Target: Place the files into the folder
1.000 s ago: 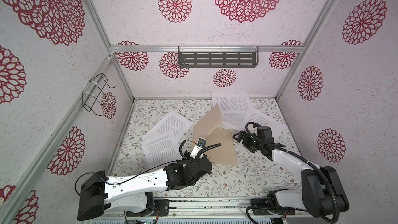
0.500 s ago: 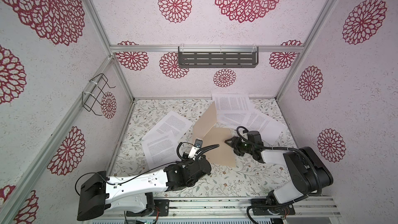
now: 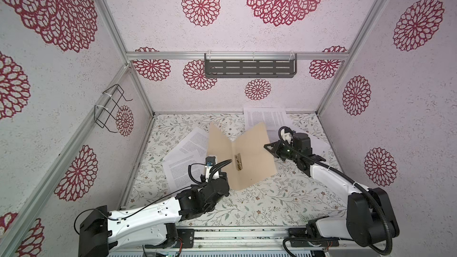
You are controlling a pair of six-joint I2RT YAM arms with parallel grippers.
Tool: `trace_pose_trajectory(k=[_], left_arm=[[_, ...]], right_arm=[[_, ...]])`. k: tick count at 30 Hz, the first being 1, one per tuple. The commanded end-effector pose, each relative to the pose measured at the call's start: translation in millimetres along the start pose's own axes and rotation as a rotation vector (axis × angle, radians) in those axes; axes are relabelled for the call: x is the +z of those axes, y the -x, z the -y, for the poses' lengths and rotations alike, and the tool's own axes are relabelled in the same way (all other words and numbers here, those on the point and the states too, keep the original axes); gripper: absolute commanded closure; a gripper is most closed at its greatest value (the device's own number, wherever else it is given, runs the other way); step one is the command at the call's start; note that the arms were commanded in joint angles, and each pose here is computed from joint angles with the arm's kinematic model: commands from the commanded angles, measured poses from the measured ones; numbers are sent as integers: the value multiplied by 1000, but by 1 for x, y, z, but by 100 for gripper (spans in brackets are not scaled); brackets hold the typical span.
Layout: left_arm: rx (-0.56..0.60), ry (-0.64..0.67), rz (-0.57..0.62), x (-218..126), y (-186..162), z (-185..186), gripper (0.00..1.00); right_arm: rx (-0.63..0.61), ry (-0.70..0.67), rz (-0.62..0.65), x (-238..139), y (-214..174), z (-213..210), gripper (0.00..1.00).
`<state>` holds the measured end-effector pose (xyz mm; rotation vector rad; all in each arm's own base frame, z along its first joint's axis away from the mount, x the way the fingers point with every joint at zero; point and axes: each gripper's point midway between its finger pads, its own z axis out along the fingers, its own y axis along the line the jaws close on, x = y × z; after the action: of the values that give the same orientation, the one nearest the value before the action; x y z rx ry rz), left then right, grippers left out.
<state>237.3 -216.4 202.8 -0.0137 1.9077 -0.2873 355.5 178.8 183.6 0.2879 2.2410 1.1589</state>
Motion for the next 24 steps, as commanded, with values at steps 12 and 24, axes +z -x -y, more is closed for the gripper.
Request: trace_pose_trajectory(k=[12, 24], left_arm=[[111, -21, 10, 6, 5, -3, 39], [48, -225, -292, 73, -27, 29, 11]], right_arm=[[-138, -347, -32, -43, 27, 105, 100], [-219, -756, 238, -84, 71, 130, 41]])
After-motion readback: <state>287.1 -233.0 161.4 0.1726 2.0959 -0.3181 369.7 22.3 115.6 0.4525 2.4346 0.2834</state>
